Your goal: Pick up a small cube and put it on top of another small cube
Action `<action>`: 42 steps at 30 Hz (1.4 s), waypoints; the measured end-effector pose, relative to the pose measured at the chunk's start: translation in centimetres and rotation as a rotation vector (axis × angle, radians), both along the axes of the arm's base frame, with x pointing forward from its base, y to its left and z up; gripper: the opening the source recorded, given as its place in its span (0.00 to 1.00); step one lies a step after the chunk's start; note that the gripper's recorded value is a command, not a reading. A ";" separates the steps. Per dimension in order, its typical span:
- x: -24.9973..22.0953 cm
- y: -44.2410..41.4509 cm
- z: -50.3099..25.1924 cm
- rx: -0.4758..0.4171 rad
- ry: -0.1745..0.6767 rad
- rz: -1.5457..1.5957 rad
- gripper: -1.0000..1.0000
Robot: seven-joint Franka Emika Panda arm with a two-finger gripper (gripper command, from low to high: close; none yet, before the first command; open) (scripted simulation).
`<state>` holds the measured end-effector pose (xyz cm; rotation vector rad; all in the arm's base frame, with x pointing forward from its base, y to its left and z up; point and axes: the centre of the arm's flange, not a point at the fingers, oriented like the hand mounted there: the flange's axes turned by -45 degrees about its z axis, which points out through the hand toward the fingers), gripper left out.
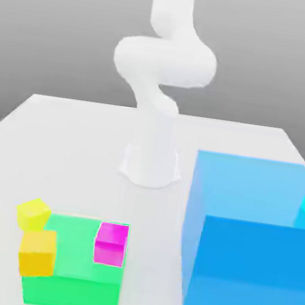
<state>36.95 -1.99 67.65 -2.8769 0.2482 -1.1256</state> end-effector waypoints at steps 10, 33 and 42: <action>5.0 -8.7 -15.0 0.330 0.192 -0.538 0.50; -8.0 -22.4 -47.0 0.799 0.404 -1.981 0.50; -8.3 -21.9 -54.2 0.798 0.412 -2.016 0.00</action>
